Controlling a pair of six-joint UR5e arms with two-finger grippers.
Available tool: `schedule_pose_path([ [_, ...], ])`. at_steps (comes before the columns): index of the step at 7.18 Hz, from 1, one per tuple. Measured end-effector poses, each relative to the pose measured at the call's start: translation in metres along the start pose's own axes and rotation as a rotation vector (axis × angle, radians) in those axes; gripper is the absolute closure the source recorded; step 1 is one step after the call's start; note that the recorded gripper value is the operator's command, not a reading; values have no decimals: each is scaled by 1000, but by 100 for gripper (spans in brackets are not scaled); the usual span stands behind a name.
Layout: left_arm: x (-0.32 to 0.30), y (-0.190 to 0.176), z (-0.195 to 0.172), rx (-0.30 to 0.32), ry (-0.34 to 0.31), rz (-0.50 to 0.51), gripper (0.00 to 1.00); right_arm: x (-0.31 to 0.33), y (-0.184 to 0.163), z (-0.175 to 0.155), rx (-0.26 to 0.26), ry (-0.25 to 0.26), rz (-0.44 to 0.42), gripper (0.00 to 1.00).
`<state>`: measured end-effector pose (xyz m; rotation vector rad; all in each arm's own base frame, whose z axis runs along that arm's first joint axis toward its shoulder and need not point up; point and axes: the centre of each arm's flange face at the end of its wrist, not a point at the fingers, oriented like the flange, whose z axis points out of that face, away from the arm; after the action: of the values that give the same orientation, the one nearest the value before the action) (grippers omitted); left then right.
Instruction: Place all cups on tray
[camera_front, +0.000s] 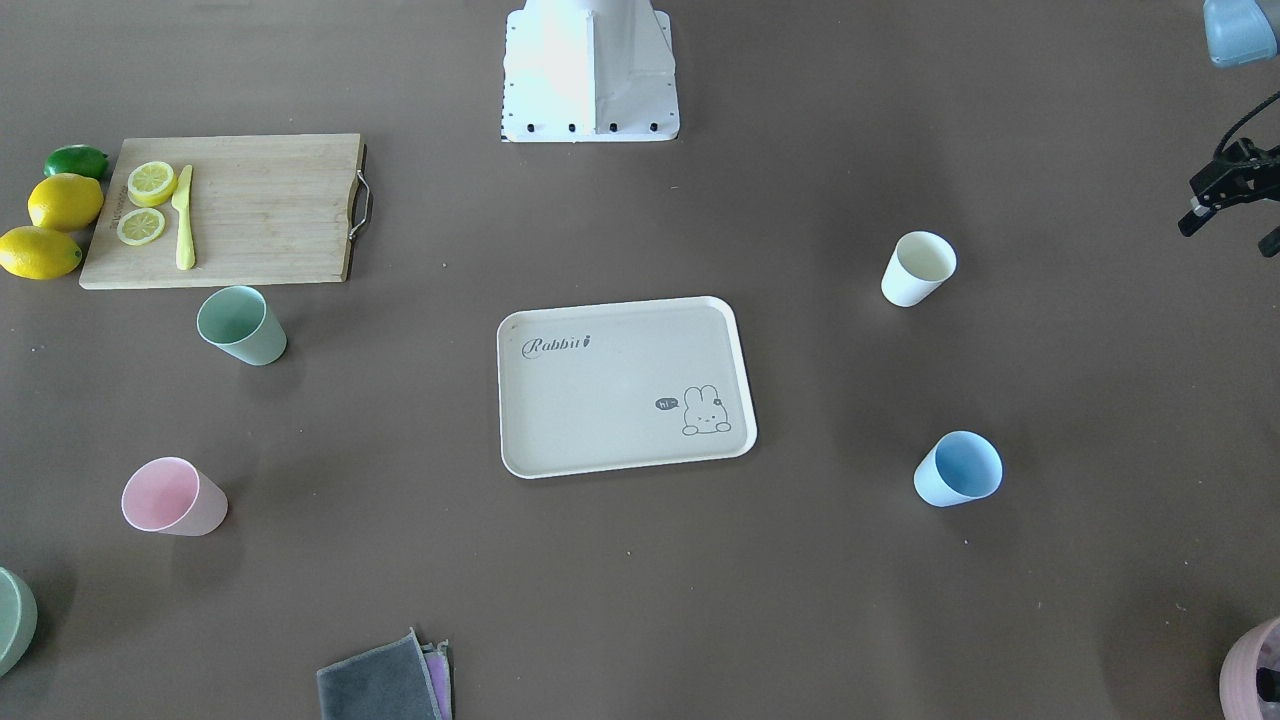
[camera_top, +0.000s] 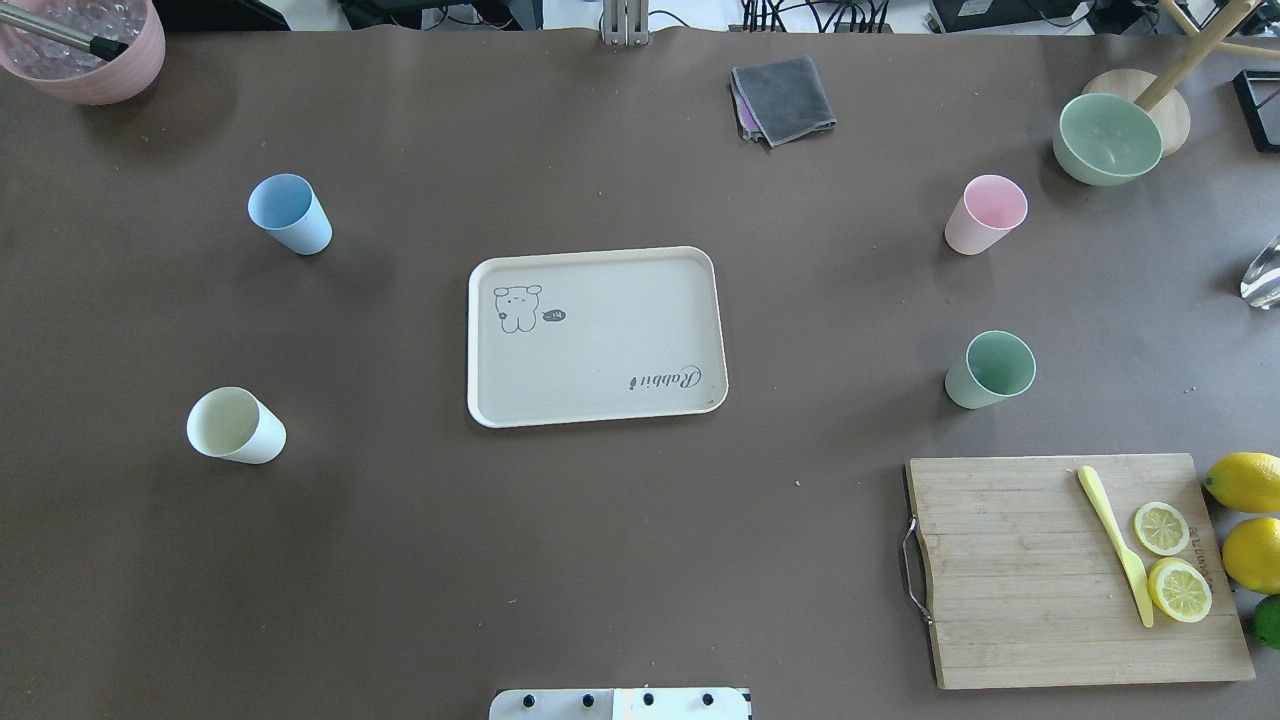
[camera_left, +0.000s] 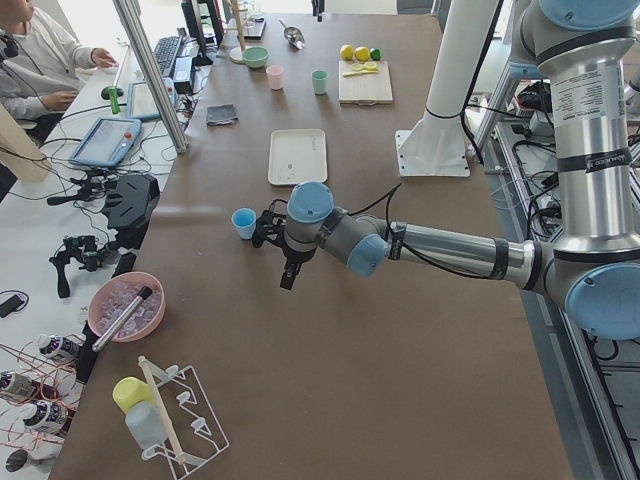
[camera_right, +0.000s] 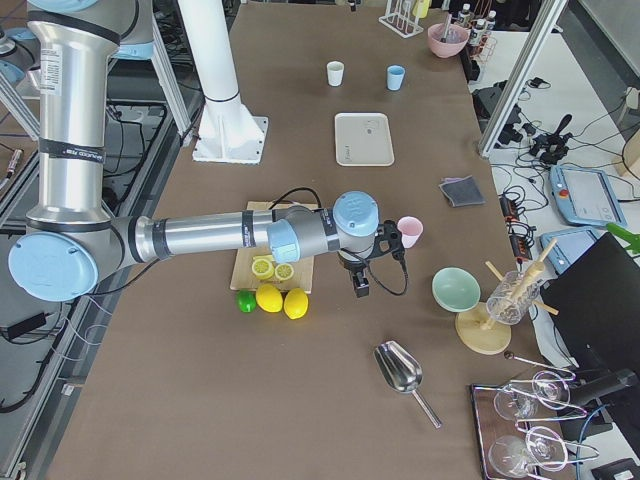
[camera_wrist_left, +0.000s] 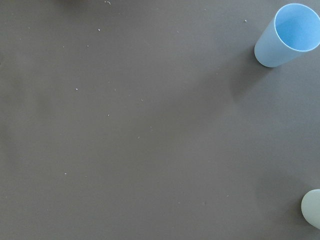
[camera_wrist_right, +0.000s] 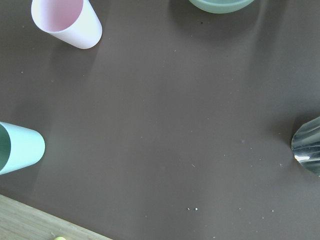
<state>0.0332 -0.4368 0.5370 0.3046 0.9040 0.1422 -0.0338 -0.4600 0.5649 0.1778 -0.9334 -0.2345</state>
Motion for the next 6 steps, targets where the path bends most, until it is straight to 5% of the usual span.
schedule_pose_path([
  [3,0,2,-1,0,0,-1,2,-88,-11,67,-14,-61,128,22],
  [4,-1,2,1,-3,-2,-3,2,-119,-17,85,-15,-76,160,44],
  [6,-2,1,2,-5,-2,-5,2,-166,-33,108,-22,-97,218,61],
])
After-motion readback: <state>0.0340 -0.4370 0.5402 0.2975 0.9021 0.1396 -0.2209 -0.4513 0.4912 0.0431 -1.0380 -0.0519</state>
